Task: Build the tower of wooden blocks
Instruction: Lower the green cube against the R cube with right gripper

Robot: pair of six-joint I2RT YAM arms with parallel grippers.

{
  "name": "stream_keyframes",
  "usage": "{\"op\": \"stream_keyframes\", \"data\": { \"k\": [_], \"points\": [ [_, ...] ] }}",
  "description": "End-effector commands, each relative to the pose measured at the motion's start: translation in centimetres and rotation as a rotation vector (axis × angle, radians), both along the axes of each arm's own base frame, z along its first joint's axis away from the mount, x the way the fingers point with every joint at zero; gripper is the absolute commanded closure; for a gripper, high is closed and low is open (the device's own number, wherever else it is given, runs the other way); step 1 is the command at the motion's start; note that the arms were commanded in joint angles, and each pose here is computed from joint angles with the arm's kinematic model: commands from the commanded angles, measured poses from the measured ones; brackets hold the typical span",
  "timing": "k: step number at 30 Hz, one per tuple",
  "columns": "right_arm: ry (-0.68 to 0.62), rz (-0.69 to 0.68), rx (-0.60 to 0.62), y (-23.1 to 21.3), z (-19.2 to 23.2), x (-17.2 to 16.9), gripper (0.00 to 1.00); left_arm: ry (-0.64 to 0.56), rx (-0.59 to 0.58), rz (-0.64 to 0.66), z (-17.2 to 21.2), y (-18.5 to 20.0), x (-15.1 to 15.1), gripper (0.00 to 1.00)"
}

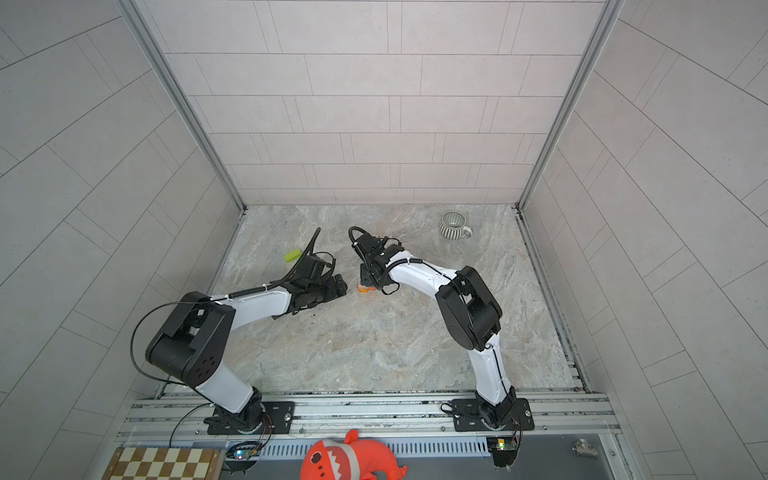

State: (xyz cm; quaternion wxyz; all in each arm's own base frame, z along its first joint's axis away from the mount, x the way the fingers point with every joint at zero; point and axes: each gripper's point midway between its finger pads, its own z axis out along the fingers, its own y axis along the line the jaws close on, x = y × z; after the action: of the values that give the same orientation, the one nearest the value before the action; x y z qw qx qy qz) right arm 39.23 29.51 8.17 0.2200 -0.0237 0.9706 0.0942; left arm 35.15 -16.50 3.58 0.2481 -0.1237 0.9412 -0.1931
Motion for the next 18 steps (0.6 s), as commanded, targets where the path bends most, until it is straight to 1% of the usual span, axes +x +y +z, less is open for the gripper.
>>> {"op": "stream_keyframes", "data": {
  "k": [1, 6, 18],
  "points": [
    [-0.023, -0.022, 0.031, -0.1, 1.5, 0.0, 0.68, -0.007, -0.004, 0.003, 0.2, 0.0, 0.0, 0.12],
    [-0.007, -0.016, 0.047, 0.4, 0.9, 0.1, 0.66, -0.008, -0.003, 0.001, 0.2, 0.0, 0.0, 0.12],
    [0.000, -0.021, 0.039, 0.2, 0.4, 0.3, 0.60, -0.007, -0.001, 0.001, 0.2, 0.0, 0.0, 0.12]
  ]
}}
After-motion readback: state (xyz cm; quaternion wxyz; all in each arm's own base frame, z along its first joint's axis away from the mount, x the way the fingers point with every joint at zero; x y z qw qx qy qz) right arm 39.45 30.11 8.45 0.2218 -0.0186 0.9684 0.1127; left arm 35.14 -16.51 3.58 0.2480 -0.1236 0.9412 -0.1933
